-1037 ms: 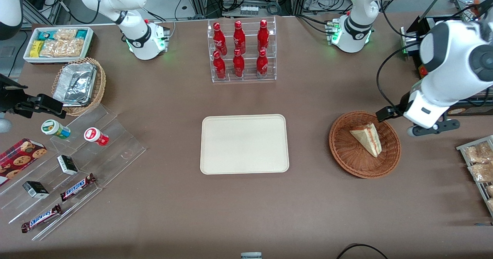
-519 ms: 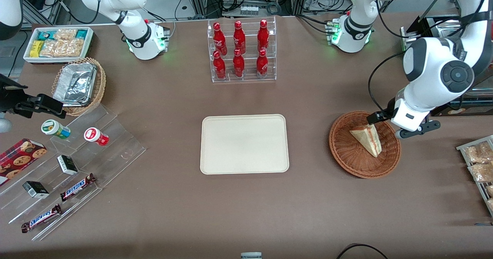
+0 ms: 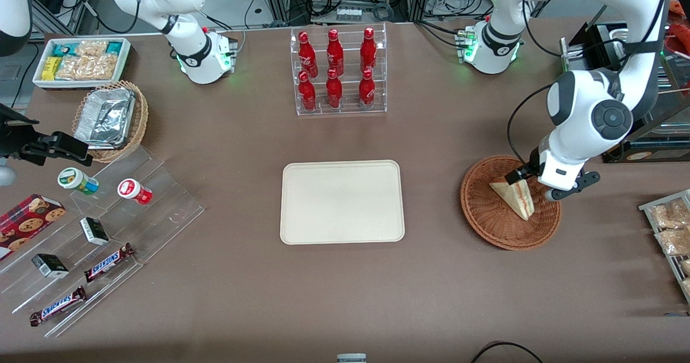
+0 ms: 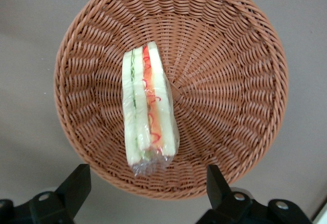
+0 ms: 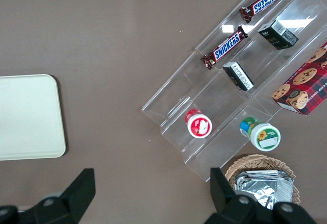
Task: Place sandwich from basket to tray
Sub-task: 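Lower the open left gripper and close it on the sandwich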
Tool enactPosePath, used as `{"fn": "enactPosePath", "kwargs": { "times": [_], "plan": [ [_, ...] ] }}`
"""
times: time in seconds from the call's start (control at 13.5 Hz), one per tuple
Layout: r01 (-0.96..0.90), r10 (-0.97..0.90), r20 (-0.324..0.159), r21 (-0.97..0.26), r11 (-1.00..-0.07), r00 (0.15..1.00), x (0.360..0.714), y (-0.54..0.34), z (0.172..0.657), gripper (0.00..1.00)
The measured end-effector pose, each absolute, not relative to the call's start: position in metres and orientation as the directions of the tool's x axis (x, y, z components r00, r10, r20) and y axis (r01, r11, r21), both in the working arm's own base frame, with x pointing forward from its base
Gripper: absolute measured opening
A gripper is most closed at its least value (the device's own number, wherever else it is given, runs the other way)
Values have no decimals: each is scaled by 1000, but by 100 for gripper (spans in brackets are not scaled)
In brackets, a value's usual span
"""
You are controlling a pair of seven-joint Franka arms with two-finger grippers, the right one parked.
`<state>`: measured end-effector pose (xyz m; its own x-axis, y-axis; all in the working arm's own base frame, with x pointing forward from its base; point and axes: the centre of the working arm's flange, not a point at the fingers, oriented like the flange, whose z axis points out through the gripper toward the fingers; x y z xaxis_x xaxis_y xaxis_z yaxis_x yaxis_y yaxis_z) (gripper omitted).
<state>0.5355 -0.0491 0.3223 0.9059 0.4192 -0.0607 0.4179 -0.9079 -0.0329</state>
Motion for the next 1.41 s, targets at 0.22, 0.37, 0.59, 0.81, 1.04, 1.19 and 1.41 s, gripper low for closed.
{"fn": "enactPosePath", "kwargs": {
  "times": [0.22,0.37,0.59,0.81,1.04,1.19,1.41],
  "plan": [
    [461,462,-48,-27,-887,886,538,-49,301,100],
    [483,483,-51,-29,-875,874,539,-48,288,100],
    [499,500,-50,-30,-866,865,541,-46,275,100],
    [524,525,-47,-31,-851,850,542,-39,259,98],
    [577,579,-60,-46,-815,813,540,-37,243,73],
    [615,618,-63,-52,-787,784,539,-37,239,48],
    [637,640,-59,-53,-769,766,539,-37,240,24]
  ]
}}
